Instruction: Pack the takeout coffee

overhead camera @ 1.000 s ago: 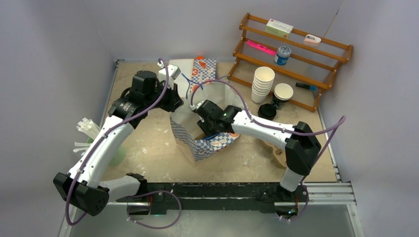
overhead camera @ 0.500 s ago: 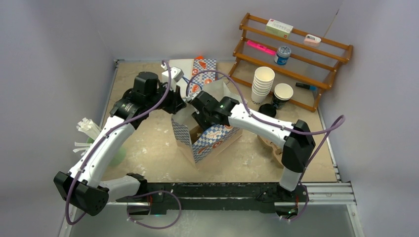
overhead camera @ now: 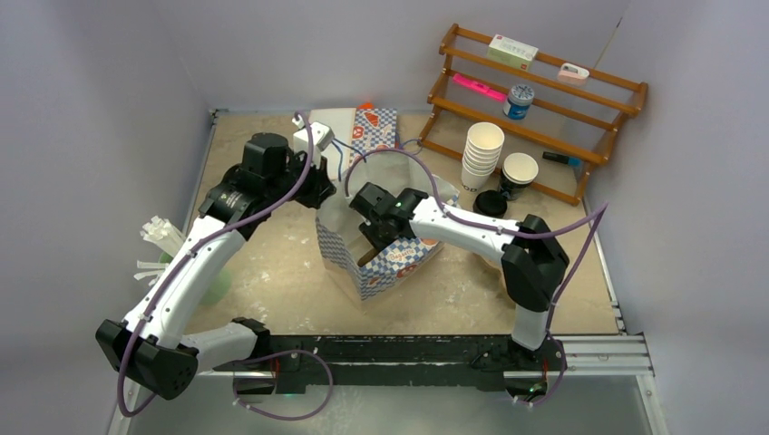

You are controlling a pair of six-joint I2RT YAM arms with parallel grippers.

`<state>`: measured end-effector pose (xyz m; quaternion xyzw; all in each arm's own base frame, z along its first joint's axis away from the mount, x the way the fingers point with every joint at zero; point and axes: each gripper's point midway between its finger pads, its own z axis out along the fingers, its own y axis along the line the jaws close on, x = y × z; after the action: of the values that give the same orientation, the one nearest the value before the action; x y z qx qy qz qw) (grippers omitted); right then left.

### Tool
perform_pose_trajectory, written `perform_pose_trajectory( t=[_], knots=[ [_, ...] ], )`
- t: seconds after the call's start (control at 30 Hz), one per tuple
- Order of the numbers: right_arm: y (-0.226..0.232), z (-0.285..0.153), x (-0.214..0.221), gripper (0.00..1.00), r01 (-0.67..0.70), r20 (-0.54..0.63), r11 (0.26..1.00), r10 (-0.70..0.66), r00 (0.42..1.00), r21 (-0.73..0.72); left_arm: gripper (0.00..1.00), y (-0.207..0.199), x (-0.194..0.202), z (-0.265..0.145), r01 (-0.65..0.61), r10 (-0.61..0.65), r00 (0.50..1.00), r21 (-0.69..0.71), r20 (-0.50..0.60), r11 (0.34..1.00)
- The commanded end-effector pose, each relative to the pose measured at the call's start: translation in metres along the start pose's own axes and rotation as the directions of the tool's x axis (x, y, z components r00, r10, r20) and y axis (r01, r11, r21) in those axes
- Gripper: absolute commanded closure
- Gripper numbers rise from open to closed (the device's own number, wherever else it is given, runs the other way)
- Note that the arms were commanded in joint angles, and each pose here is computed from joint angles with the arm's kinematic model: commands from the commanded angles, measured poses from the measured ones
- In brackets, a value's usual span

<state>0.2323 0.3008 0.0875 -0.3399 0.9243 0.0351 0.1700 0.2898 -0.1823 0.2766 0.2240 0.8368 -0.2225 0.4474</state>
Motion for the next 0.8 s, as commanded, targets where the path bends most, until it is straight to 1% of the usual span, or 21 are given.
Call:
perform_pose_trajectory(
  t=[0.0,0.5,0.77],
  knots=[
    [-0.001,0.009,0.012,0.82,-0.005,-0.052,1.0,0.004,0.999,-0.011,1.0,-0.007,-0.02,-0.007,-0.037,0.035,0.996,0.022,0.077,0.999],
    [-0.003,0.029,0.021,0.8,-0.005,-0.126,1.0,0.004,0.992,-0.004,1.0,-0.012,-0.021,-0.008,-0.04,0.035,0.995,0.05,0.09,0.998],
    [-0.003,0.045,0.032,0.77,0.003,-0.159,1.0,-0.004,0.987,-0.001,1.0,-0.012,-0.019,-0.007,-0.042,0.037,0.996,0.05,0.086,0.998]
  ],
)
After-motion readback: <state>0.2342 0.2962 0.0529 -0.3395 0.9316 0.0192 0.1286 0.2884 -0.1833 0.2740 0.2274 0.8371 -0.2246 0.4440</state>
